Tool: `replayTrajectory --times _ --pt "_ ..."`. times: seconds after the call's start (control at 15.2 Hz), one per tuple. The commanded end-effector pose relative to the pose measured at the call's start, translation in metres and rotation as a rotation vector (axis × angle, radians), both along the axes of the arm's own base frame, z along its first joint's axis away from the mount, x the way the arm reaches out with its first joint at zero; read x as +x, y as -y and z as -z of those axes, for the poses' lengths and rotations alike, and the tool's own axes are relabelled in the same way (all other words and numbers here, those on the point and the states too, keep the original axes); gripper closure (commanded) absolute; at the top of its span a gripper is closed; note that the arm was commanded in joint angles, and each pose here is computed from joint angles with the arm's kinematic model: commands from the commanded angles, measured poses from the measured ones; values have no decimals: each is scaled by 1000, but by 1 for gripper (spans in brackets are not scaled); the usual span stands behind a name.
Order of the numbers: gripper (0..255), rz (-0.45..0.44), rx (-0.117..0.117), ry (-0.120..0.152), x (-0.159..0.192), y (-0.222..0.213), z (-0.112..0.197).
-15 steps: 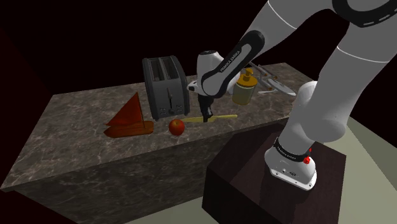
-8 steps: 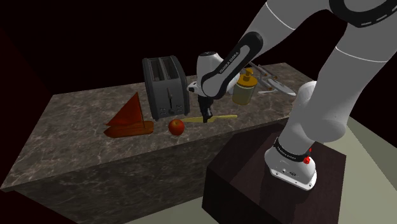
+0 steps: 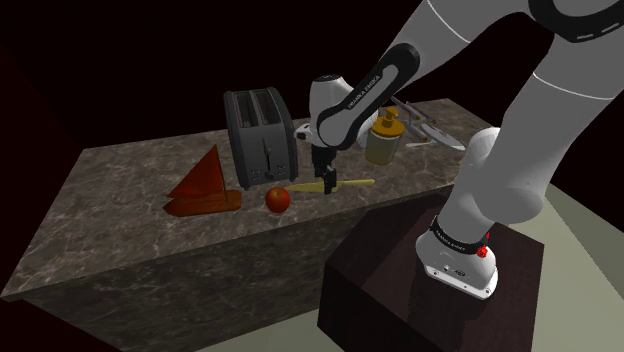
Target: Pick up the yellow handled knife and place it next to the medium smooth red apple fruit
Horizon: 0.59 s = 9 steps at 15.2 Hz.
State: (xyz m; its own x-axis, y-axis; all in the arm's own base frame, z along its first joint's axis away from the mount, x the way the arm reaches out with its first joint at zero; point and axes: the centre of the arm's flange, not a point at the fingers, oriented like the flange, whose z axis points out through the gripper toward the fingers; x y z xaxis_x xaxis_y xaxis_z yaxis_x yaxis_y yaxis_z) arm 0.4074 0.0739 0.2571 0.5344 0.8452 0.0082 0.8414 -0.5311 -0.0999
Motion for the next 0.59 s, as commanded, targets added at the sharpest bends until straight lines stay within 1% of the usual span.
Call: replayTrajectory --times 0.0,0.07,0.53 --pt "0 0 -1 -1 1 0 -23" --pt "0 0 -1 -1 2 0 -34" --pt "0 0 -1 -1 2 0 -34"
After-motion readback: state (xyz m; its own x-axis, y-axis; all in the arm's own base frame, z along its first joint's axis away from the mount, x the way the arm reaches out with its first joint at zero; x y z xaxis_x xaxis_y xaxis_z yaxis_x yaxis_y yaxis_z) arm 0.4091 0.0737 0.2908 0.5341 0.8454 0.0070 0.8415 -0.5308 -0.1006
